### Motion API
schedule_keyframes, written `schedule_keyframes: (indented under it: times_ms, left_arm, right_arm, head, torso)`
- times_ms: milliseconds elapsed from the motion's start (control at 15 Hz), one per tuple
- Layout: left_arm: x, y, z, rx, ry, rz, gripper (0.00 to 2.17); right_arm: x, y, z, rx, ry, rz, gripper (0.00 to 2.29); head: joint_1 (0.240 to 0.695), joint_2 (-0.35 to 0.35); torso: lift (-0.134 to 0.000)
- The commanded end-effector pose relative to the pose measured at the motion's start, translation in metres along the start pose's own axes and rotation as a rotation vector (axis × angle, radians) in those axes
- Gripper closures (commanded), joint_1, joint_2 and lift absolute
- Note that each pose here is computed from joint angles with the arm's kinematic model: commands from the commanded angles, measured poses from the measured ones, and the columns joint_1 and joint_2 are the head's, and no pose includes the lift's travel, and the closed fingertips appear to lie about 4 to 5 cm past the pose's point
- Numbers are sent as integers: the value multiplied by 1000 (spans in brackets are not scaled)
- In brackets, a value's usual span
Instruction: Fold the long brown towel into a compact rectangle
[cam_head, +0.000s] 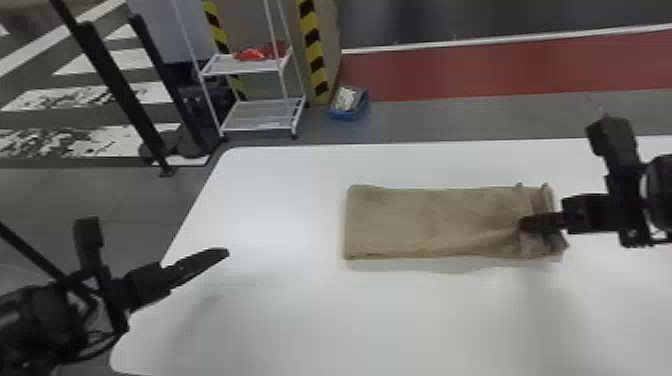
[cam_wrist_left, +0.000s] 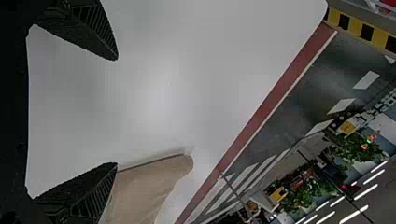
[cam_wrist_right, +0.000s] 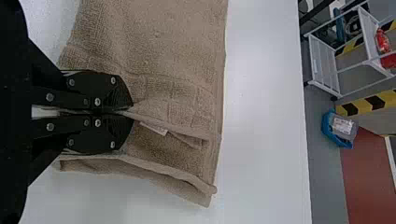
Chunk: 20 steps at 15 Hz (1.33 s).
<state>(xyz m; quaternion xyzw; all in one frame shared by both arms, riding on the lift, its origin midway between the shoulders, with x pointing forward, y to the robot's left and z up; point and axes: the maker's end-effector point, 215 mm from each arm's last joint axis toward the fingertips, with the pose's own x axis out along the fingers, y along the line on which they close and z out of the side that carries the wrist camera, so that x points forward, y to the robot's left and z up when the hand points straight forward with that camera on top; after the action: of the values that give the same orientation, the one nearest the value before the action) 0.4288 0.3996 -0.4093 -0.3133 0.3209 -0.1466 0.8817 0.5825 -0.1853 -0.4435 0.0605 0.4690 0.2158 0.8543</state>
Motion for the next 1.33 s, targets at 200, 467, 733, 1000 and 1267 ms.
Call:
schedule_keyframes:
  times_ms: [200, 467, 733, 1000, 1267]
  left_arm:
    - [2, 3, 3, 4, -8, 1, 80]
    - [3, 3, 2, 4, -7, 1, 80]
    - [3, 2, 1, 2, -8, -2, 80]
    - [4, 2, -2, -2, -6, -4, 80]
    - [2, 2, 0, 1, -9, -4, 80]
  right_arm:
    - [-6, -2, 6, 5, -19, 2, 448]
    - [-9, 0, 15, -1, -31, 3, 424]
    - [0, 11, 19, -43, -27, 2, 424]
    - [6, 16, 19, -74, -11, -6, 427]
    - [5, 14, 18, -67, -13, -1, 434]
  head:
    - [695, 229]
    - [695, 228]
    - [695, 229]
    - [695, 241]
    - [695, 246]
  torso:
    - [-124]
    - [-124]
    - [-124]
    - [-124]
    - [-124]
